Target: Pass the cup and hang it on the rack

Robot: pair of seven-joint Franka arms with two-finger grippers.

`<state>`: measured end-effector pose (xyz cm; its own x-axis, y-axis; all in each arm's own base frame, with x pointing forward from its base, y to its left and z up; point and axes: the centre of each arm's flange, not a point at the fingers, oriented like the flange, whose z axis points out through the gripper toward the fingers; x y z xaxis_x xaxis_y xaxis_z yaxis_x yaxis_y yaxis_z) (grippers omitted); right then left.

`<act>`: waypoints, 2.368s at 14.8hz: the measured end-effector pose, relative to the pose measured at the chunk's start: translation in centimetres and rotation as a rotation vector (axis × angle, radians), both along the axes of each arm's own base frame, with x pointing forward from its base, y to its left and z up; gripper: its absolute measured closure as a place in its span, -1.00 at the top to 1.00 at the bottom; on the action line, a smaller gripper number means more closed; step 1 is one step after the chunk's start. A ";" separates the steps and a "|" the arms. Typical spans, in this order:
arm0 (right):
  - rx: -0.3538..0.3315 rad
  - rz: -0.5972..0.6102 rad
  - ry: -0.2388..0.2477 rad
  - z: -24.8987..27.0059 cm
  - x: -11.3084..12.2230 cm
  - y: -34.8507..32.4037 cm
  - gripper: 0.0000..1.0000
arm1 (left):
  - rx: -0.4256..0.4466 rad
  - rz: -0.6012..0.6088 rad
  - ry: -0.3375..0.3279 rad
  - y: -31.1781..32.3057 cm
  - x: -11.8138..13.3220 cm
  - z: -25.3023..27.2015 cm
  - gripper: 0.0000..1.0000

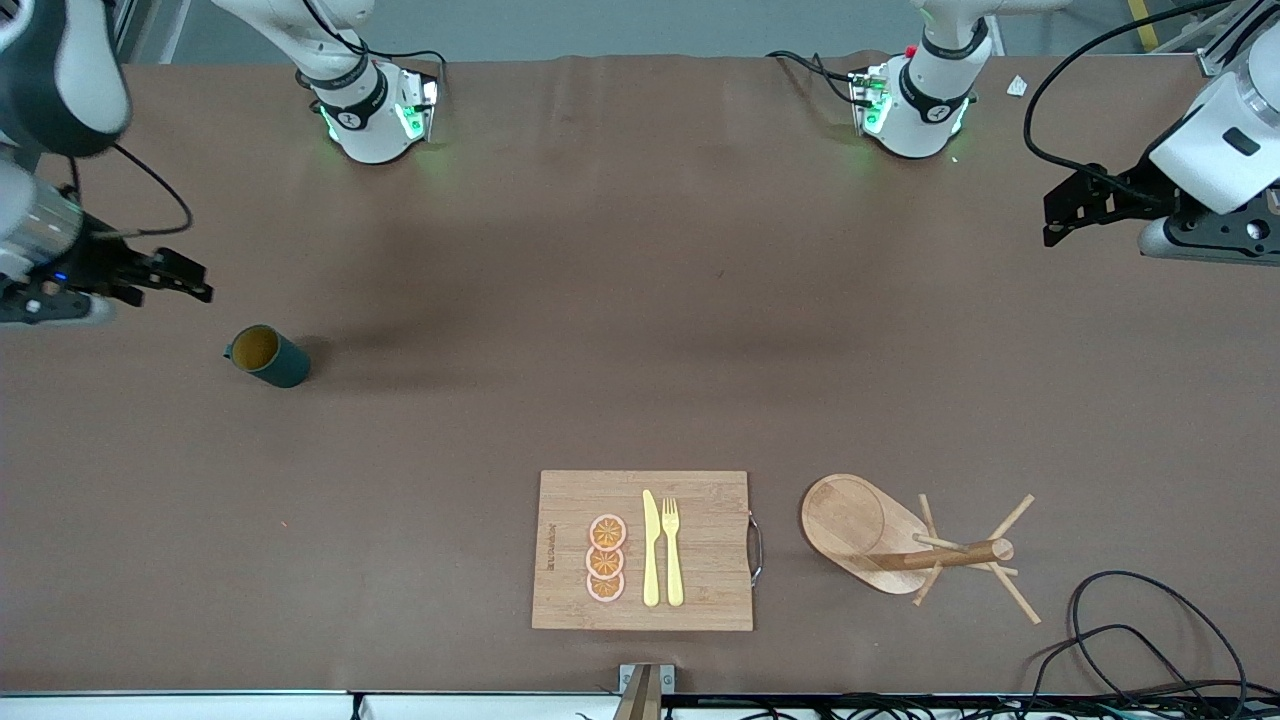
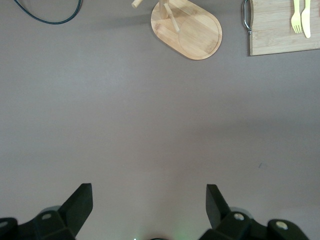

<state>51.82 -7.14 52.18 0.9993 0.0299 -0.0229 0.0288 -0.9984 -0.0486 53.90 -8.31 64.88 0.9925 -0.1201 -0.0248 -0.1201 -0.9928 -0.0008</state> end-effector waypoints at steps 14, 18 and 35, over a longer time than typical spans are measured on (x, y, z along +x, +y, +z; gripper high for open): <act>0.004 0.023 0.013 7.4 0.7 0.3 1.00 | 0.001 0.021 0.000 -1.5 -0.2 0.0 1.00; 0.005 0.024 0.013 7.3 0.8 0.3 1.00 | 0.001 0.024 0.000 -1.5 -0.2 0.0 1.00; -0.004 -0.049 0.000 -14.2 -0.6 -1.0 1.00 | 0.001 0.021 0.000 -1.6 -0.3 0.0 1.00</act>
